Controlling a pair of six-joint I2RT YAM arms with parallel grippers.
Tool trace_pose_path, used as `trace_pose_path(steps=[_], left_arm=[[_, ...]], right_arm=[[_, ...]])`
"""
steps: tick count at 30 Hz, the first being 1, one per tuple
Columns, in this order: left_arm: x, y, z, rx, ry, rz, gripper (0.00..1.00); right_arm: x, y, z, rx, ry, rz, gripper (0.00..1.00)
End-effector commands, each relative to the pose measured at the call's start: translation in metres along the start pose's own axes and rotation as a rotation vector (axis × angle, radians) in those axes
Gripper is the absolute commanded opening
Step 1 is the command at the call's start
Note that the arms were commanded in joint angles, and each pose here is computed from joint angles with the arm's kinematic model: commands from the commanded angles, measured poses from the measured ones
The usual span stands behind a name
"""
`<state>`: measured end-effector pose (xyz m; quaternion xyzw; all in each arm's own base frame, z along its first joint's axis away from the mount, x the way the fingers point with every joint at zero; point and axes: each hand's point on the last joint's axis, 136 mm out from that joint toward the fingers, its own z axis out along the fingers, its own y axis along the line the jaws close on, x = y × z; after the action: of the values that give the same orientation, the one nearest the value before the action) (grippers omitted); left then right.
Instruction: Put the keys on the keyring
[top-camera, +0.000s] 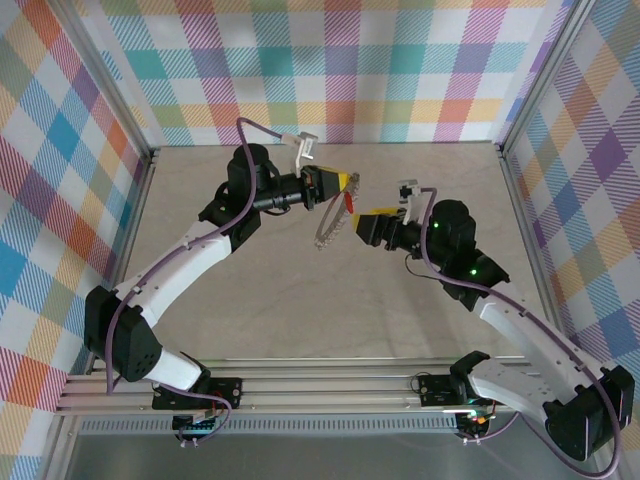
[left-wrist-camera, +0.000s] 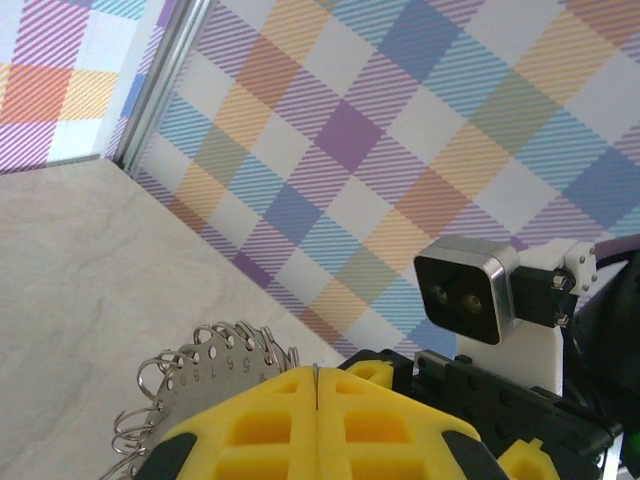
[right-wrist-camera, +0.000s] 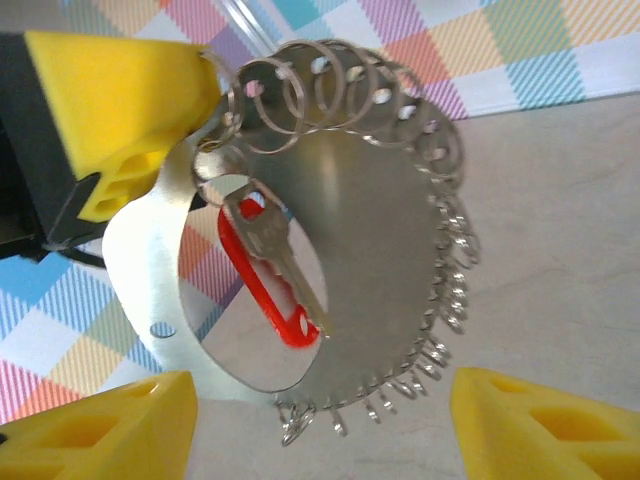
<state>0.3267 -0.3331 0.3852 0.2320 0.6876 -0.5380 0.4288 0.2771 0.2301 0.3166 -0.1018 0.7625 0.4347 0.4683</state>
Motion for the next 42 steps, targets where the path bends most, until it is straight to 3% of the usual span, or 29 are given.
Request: trace_pose_path(steps=[1, 12, 23, 42], left_arm=[[-0.032, -0.023, -0.014, 0.013, -0.120, 0.003, 0.00], [-0.071, -0.012, -0.026, -0.107, -0.277, -0.172, 0.00], [-0.083, 0.001, -0.019, -0.241, -0.291, -0.376, 0.00], [-0.093, -0.026, -0.024, -0.231, -0.318, -0.355, 0.00]], right_arm=[[-0.020, -0.004, -0.008, 0.050, -0.071, 0.036, 0.68], [-0.028, -0.007, -0.009, 0.046, -0.140, 0.097, 0.69], [-0.023, -0.015, -0.003, 0.067, -0.130, 0.116, 0.69], [-0.018, -0.019, -0.002, 0.073, -0.120, 0.124, 0.70]])
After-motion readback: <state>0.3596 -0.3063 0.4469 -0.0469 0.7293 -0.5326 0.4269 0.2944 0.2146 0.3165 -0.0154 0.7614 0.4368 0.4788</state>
